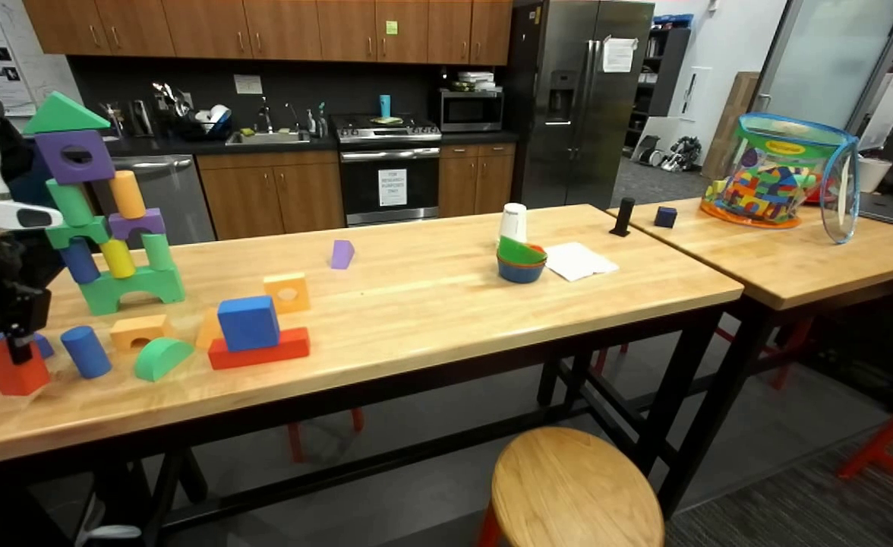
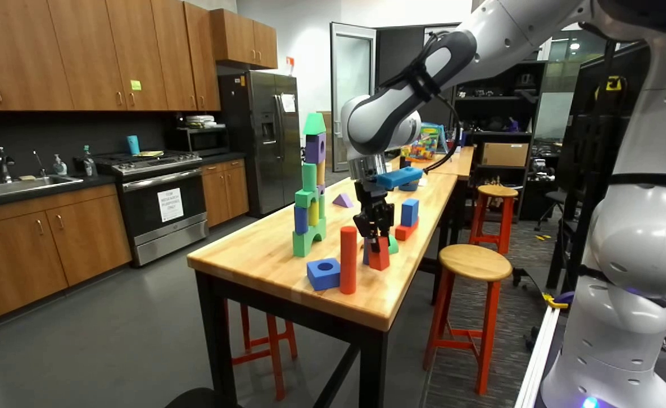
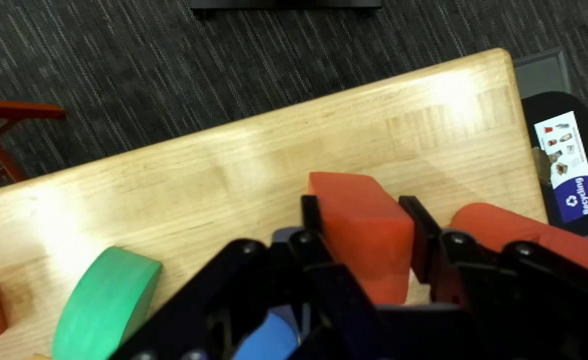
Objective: Take the orange block off of the stack and put it down to the left
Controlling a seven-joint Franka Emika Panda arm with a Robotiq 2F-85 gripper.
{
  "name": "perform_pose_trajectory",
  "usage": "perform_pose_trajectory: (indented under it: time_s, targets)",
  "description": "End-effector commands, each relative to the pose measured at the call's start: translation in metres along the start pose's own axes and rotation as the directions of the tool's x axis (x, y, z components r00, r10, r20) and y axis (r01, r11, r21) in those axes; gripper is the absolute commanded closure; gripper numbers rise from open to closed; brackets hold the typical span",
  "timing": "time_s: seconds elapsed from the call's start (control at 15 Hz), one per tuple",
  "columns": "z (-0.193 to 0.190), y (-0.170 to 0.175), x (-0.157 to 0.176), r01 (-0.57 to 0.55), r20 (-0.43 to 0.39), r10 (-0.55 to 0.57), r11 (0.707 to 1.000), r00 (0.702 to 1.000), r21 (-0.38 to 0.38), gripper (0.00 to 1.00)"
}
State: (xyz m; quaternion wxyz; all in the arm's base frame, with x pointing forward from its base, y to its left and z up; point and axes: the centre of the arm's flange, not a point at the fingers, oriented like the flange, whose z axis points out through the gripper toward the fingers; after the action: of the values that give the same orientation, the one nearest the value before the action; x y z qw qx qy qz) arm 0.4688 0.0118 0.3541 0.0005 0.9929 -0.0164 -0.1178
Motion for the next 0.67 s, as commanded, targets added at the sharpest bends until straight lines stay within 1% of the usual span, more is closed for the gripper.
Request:
perform_pose_trajectory:
  time_s: [0.0, 0.13, 0.2, 0.33, 0.4, 0.6]
  targets:
    - [0.0088, 0.0003, 0.0021, -0.003, -0.002, 0.003, 1.000, 1.000, 0.009, 0.29]
    - [0.0074, 0.0001, 0.0019, -0.001, 0.008, 0.001, 1.000, 1.000, 0.000, 0.16]
    - [0.0086, 0.0001, 0.0022, -0.001, 0.010, 0.001, 1.000, 1.000, 0.000, 0.34]
    - [0.0096, 0.0001, 0.0025, -0.001, 0.012, 0.001, 1.000, 1.000, 0.000, 0.21]
    - [0.0097, 0.0001, 0.0025, -0.001, 0.012, 0.001, 1.000, 1.000, 0.000, 0.16]
    - [0.0097, 0.0001, 0.0025, -0.001, 0.012, 0.001, 1.000, 1.000, 0.000, 0.16]
